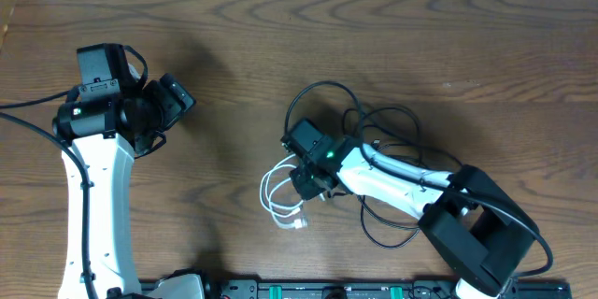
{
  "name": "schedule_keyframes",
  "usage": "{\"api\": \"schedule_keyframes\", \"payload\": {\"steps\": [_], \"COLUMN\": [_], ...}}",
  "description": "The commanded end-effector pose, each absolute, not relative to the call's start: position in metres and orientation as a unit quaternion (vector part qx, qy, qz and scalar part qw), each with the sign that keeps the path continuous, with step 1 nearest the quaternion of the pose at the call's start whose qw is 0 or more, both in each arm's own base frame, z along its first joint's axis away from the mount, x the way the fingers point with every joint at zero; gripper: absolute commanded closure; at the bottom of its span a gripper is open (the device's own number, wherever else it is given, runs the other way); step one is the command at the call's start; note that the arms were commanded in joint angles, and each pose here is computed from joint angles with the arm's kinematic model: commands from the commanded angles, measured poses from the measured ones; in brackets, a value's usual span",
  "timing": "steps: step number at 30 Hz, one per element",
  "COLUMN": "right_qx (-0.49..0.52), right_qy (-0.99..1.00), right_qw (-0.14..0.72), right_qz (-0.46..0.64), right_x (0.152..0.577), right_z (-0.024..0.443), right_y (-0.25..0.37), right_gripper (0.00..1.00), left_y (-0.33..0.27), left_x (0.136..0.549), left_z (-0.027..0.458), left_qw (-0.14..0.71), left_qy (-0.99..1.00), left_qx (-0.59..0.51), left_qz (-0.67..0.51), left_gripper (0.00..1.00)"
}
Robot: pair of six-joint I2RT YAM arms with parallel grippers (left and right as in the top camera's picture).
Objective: Untangle cables
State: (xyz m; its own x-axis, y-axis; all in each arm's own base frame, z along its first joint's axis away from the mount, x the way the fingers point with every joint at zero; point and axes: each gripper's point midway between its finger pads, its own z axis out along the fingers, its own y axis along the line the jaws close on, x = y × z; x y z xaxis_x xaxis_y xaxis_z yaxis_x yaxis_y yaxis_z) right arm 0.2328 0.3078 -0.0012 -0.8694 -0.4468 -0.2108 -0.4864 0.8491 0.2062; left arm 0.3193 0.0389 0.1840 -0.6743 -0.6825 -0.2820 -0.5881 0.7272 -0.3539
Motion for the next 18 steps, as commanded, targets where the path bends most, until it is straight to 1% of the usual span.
{"api": "schedule_keyframes", "payload": {"steps": [1,3,5,9,11,14,18], "right_qx": [-0.217,-0.224,-0.271,-0.281,-0.284,-0.276,-0.249], "right_qy": [0.968,0.965,0.946,0.934,0.928,0.920,0.906], "right_qw": [0.073,0.074,0.080,0.117,0.146,0.205,0.286], "right_qz": [0.103,0.116,0.156,0.186,0.192,0.189,0.188], "right_x": [0.238,0.239,0.240,0.261,0.278,0.310,0.349], "right_z": [-0.014,-0.012,-0.004,0.029,0.055,0.107,0.180], "right_y": [0.299,0.304,0.318,0.329,0.330,0.322,0.297], "right_gripper": [0.99,0.99,0.99,0.99,0.99,0.99,0.99], "left_y": [0.039,0.039,0.039,0.039,0.039,0.039,0.038], "left_x": [0.317,0.317,0.317,0.315,0.316,0.316,0.316], "left_z": [0.182,0.182,0.182,0.181,0.181,0.181,0.181], "left_qw": [0.197,0.197,0.196,0.193,0.193,0.193,0.192], "left_qy": [0.907,0.907,0.907,0.908,0.908,0.908,0.908], "left_qx": [-0.353,-0.353,-0.353,-0.353,-0.353,-0.353,-0.353], "left_qz": [-0.119,-0.119,-0.119,-0.118,-0.118,-0.118,-0.121], "left_gripper": [0.08,0.08,0.08,0.08,0.08,0.08,0.08]}}
